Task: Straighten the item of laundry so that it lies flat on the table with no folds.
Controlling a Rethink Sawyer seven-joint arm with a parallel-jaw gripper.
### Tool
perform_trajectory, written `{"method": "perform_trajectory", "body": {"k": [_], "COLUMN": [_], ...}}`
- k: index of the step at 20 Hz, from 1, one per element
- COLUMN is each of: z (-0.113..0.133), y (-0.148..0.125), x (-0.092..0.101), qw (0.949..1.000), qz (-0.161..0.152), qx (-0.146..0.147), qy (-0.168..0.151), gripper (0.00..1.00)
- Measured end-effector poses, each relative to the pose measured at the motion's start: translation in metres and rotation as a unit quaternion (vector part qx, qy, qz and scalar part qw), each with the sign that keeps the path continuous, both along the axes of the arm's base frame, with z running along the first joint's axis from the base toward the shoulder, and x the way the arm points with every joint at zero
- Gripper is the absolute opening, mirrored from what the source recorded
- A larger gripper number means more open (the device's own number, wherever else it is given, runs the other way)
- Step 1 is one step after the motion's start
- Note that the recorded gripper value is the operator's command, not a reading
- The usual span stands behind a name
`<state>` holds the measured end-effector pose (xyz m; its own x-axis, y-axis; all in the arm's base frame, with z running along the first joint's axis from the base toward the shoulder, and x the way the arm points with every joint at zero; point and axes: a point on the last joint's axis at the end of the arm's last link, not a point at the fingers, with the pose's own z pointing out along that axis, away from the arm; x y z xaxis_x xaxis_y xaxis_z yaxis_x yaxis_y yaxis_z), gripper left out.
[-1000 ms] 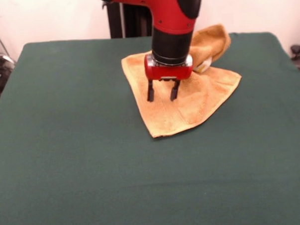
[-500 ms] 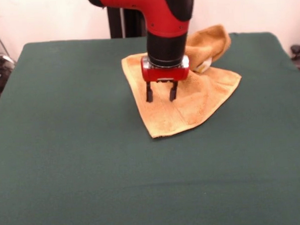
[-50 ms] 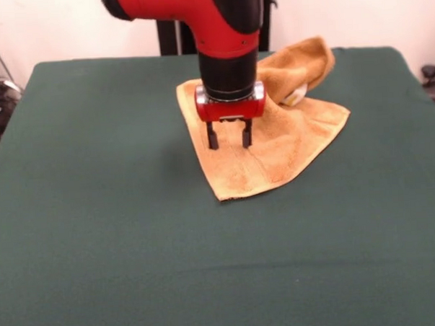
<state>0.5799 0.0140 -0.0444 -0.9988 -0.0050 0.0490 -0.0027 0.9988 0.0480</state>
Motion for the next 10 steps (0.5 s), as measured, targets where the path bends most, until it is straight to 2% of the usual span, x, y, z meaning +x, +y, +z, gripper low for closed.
{"method": "perform_trajectory", "body": {"k": [10], "z": [0.0007], "y": [-0.0083], "x": [0.0035], "qw": [0.9995], "qz": [0.010], "qx": [0.028], "qy": [0.011], "gripper": [1.00]}}
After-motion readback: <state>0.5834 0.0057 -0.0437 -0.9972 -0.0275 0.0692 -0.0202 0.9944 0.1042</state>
